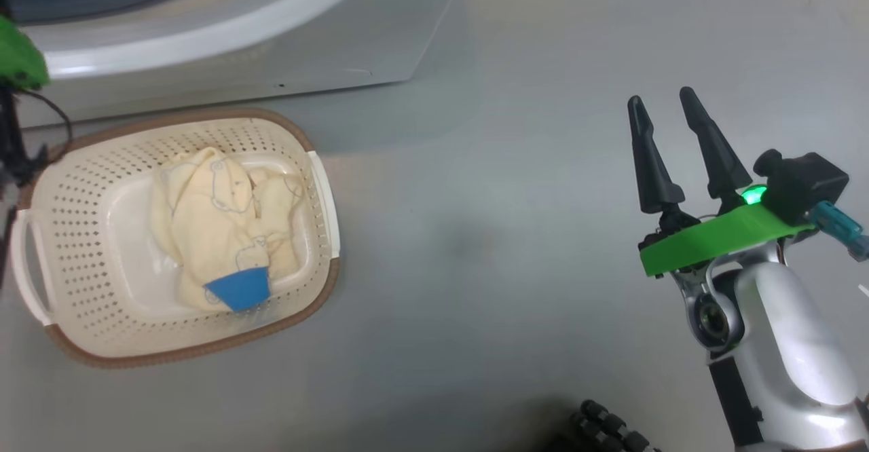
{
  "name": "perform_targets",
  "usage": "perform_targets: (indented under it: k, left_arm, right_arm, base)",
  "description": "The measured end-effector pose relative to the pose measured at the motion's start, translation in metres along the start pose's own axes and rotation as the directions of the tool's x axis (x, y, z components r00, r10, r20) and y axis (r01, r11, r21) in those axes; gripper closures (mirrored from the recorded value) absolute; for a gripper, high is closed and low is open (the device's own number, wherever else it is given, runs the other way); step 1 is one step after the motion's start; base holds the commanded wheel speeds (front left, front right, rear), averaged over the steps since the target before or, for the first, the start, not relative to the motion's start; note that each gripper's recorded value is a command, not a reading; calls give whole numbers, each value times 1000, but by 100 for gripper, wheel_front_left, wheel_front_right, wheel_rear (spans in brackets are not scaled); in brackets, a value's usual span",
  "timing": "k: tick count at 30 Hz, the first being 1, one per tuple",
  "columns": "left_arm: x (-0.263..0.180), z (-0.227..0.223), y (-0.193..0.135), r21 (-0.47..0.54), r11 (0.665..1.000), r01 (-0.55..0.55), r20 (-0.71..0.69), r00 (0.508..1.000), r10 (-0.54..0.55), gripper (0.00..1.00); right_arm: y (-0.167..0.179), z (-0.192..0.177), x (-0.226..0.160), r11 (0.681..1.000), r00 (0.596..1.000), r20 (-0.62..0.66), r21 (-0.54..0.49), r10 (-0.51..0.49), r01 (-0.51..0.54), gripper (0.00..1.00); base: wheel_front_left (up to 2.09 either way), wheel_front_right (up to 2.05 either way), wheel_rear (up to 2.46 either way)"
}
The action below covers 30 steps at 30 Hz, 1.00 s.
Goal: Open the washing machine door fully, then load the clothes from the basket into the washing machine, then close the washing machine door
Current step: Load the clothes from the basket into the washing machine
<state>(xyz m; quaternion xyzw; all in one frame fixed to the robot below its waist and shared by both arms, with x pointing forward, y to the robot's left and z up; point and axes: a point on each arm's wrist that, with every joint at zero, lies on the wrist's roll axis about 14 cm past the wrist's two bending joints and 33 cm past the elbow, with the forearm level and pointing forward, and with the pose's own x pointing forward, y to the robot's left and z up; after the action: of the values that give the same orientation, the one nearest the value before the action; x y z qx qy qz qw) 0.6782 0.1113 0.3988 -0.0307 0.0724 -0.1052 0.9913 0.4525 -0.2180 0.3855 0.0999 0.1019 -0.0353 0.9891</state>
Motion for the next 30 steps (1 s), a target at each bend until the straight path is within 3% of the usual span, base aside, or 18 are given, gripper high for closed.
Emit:
perform_targets:
  k: [18,30]
  left_arm:
    - [-181,41,-38,0,1000,14,114,993,-14,0]
    - [-270,46,-35,-15,999,-35,109,993,37,0]
  right_arm:
    - [21,31,-48,998,997,64,-53,49,-46,0]
    - [40,41,-86,992,992,69,-76,103,-97,0]
  base:
    - [0,0,0]
    - [0,0,0]
